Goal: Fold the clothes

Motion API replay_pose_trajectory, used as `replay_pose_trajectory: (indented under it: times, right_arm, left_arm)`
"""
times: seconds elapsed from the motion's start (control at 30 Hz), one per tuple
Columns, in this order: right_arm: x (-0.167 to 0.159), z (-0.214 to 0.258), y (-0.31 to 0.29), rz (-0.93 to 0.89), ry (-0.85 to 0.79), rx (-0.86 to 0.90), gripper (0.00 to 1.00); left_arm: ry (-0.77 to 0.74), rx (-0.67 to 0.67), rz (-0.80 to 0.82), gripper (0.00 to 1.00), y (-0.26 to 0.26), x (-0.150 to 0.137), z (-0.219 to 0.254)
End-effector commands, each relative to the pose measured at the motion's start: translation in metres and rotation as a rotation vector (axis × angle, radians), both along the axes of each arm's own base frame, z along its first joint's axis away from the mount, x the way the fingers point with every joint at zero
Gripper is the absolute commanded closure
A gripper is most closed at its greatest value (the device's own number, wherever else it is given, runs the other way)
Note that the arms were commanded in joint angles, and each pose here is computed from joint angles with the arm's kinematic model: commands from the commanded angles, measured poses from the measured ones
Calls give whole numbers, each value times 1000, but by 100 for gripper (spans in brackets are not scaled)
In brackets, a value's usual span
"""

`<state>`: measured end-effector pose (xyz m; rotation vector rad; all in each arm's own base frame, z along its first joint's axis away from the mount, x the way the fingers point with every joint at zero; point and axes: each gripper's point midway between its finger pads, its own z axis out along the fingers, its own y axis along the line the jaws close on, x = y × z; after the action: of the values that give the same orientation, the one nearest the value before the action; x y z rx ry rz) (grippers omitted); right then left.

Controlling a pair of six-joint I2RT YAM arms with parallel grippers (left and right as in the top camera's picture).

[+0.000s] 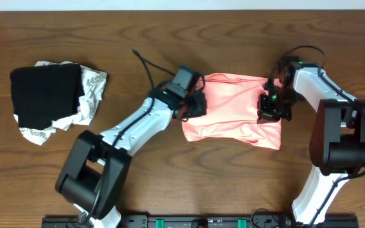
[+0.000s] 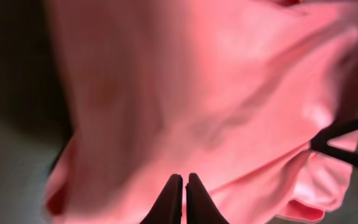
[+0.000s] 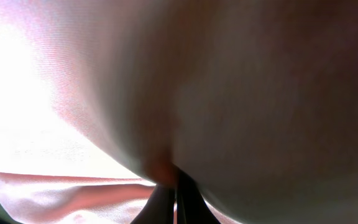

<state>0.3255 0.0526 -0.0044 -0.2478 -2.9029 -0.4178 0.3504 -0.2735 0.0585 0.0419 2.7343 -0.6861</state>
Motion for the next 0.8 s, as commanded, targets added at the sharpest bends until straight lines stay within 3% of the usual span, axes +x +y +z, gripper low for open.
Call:
replay_pose_trajectory:
  times: [0.0, 0.2, 0.53, 0.67, 0.77]
  right_arm:
    - [-20, -31, -19, 26, 86, -127, 99]
    - [-21, -31, -19, 26, 93, -128, 99]
    - [-24, -31, -22, 31, 104, -147, 99]
    - [-25, -31, -26, 35, 107, -167, 96]
    - [-20, -24, -17, 67, 75, -99, 77]
  left_arm:
    - [-55, 53, -76, 94, -7, 7, -16]
    - [-46, 150, -111, 94, 2, 8, -52]
    - [-87, 261, -67, 93, 40, 30, -57]
    - [-87, 261, -38, 69, 54, 39, -50]
    - [-108, 249, -19, 54, 58, 47, -27]
